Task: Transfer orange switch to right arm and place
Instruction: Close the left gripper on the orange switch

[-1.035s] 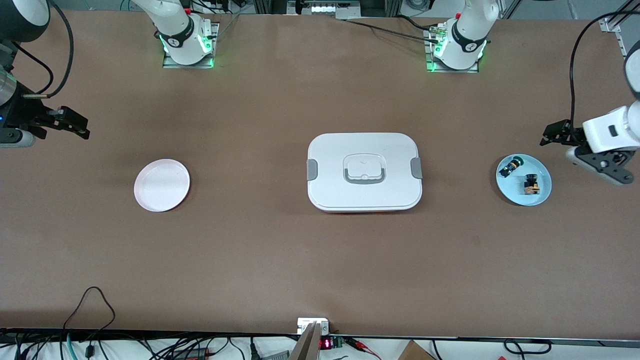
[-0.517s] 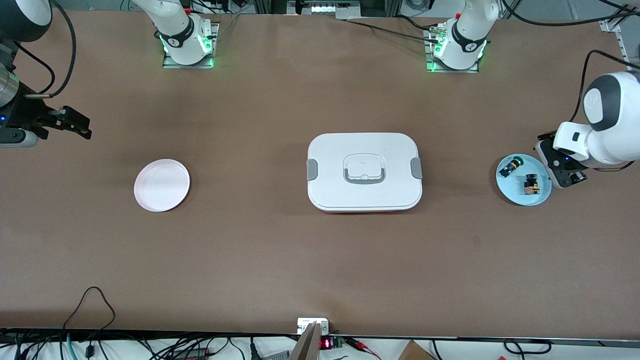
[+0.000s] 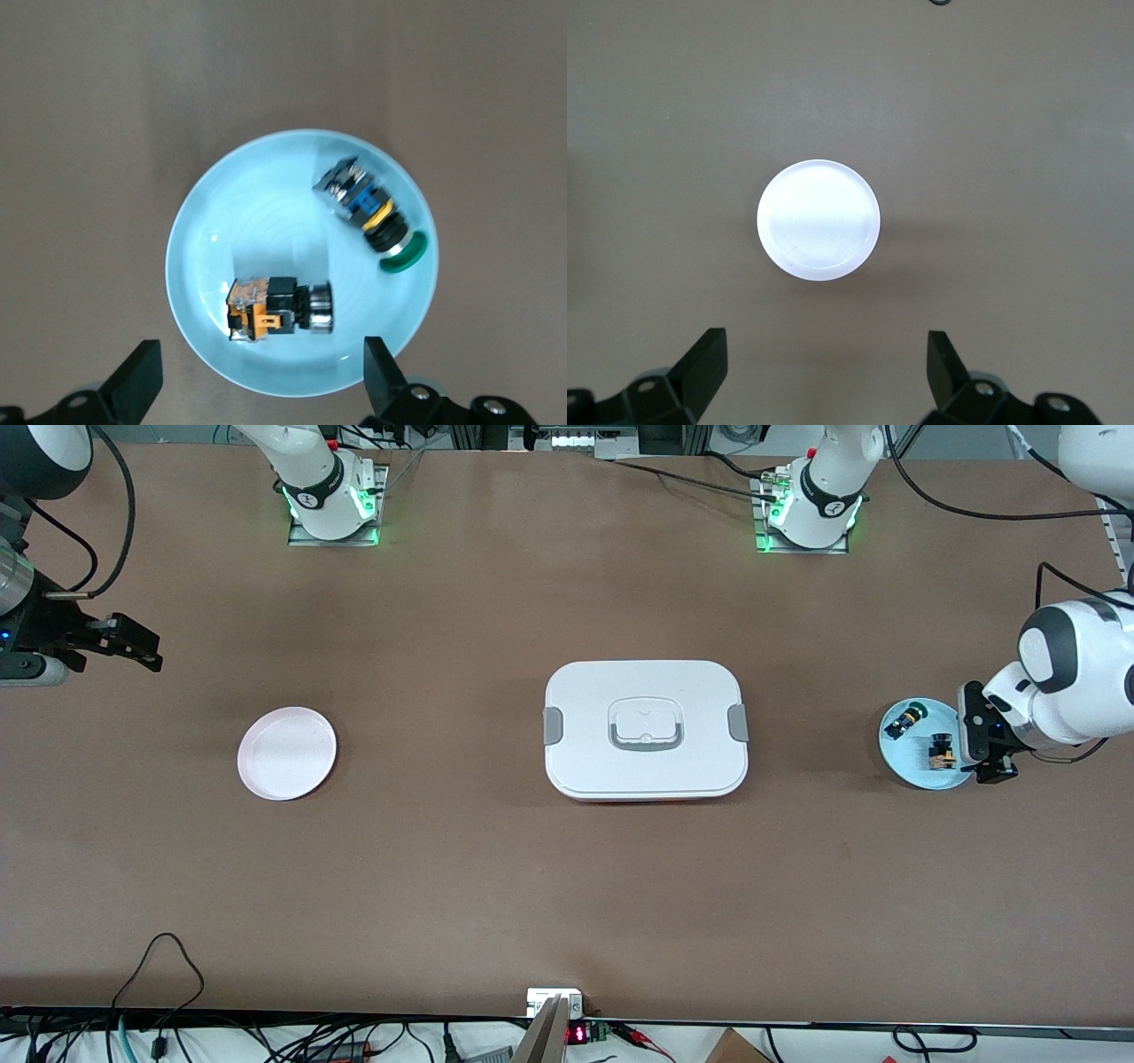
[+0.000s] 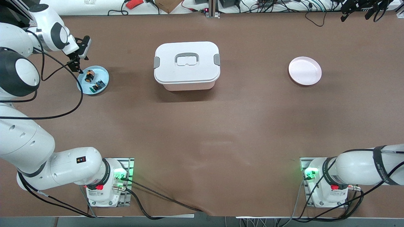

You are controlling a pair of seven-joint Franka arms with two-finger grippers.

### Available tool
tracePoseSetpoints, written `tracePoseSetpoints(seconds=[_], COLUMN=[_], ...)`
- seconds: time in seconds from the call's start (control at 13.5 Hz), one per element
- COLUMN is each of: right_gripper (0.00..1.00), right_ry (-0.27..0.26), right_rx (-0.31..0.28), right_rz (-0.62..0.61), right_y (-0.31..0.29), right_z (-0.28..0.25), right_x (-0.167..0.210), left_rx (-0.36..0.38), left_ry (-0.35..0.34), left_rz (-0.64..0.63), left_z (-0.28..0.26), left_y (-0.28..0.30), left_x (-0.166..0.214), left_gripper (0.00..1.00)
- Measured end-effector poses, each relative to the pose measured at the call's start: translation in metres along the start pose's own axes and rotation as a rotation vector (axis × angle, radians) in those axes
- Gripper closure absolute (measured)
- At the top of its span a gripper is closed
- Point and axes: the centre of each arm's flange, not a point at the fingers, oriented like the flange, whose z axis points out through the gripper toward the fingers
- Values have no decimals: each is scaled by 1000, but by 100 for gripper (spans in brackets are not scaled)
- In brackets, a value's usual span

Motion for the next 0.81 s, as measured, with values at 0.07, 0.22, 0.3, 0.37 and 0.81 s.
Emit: tracePoseSetpoints(seconds=[0.07,0.22,0.3,0.37,0.81], right_gripper=[0,0,0,0,0], right_ry=[-1,-2,-2,-2,-3], right_rx=[0,0,0,0,0], right_rz=[0,0,0,0,5], right_y=[0,0,0,0,3], right_z=[1,1,1,1,2], right_x=[0,0,0,1,0], left_rx=[-1,-2,-2,-3,7], left_ry=[9,40,58,69,74], left_rz=[19,48,54,56,41], left_z=[10,27,33,37,42], left_y=[0,0,0,0,3], left_x=[-4,-7,-6,-6,-10], left_gripper=[0,0,0,0,0])
